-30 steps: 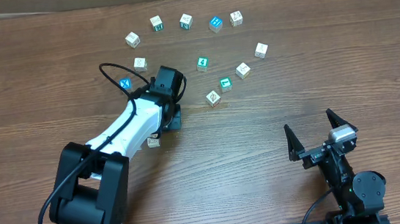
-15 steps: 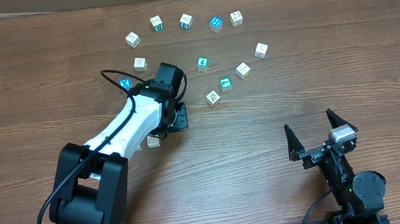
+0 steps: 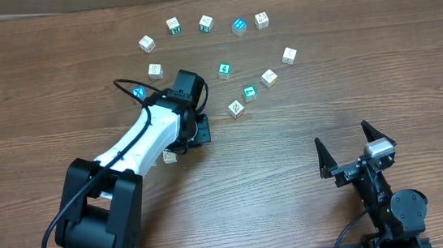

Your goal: Form a horizontal line

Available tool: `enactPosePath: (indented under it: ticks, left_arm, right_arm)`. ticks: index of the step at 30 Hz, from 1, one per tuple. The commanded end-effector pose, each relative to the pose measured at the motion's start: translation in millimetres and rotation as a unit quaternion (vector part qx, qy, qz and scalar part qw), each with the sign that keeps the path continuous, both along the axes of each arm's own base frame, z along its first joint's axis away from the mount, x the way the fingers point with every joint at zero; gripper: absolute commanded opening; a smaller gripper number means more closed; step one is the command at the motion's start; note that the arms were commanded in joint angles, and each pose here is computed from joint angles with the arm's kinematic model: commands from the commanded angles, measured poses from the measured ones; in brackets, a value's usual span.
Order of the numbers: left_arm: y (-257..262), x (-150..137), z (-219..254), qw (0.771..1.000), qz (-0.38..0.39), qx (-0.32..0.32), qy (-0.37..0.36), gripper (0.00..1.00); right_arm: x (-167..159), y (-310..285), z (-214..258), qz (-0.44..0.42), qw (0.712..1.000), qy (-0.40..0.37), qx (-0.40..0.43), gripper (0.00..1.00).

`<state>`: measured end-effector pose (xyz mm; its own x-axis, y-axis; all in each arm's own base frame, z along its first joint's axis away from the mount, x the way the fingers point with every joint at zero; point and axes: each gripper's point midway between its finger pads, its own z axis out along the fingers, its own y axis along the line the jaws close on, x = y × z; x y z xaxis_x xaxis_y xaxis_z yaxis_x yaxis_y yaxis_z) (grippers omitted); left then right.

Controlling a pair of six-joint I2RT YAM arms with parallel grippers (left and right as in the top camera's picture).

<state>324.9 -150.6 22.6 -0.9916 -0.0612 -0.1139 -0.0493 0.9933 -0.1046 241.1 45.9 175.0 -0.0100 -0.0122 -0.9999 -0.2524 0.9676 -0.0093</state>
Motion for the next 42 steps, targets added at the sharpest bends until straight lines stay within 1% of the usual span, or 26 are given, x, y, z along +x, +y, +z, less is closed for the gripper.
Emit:
enactPosePath:
  ticks: [1,8,13,24,42]
  left_arm:
    - [-11.1,-3.9,-2.5,1.000,-0.008,-0.003,0.008,0.04]
    - [-17.7,-14.2,-3.8,1.000,-0.022,0.004,0.019,0.04]
    - [-13.2,-21.1,-4.8,0.999,-0.007,0.012,0.034,0.04]
    - [-11.9,-23.8,-16.6,0.999,-0.004,0.020,0.049,0.04]
    - [-9.4,-28.0,-16.8,0.998,-0.004,0.025,0.057,0.04]
  right_arm:
    - [0.3,-2.0,-0.9,-0.006,1.000,-0.003,0.001,1.00]
    - [0.3,-2.0,-0.9,-0.006,1.000,-0.003,0.001,1.00]
    - [0.3,-2.0,-0.9,-0.006,1.000,-0.003,0.001,1.00]
    - [0.3,-2.0,-0.9,-0.006,1.000,-0.003,0.001,1.00]
    - [0.3,-2.0,-0.9,-0.006,1.000,-0.003,0.001,1.00]
